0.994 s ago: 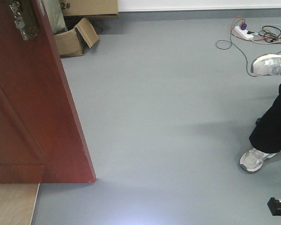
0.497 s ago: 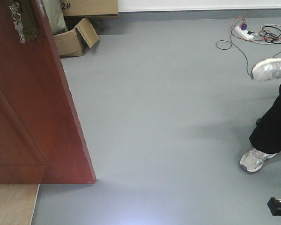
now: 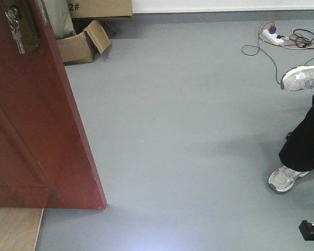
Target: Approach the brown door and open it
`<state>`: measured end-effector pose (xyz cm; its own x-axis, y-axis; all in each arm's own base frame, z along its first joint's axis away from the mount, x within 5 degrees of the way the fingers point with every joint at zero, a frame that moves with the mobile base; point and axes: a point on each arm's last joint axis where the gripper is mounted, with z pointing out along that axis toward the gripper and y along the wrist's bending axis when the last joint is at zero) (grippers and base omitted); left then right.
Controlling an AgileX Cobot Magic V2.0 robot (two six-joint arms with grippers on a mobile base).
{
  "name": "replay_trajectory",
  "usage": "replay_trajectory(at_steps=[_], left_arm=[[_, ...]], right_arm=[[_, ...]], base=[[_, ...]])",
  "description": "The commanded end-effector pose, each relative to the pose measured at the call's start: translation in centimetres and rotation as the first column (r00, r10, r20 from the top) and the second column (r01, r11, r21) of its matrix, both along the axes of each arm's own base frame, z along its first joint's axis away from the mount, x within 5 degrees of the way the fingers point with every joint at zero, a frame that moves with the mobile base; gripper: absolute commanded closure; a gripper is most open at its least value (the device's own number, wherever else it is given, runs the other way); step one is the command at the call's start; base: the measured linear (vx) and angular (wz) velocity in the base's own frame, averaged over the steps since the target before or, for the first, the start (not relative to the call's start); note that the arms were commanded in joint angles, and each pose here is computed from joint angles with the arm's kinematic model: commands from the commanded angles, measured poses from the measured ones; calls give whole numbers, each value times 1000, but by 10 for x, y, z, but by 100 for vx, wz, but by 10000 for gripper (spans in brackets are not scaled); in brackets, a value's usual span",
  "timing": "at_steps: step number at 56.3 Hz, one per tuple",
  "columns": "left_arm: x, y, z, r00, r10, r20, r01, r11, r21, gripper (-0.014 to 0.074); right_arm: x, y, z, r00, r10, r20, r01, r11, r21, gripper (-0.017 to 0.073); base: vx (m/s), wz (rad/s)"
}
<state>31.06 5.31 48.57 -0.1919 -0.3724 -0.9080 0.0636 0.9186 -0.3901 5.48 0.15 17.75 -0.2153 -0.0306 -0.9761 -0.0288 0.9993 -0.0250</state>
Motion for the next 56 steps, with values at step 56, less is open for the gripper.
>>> replay_trajectory(at_steps=[56], left_arm=[[-247, -53, -260, 968, 103, 229, -143, 976, 166, 597]], right_arm=[[1, 0, 7, 996, -2, 91, 3, 1000, -10, 559]], base=[[0, 0]])
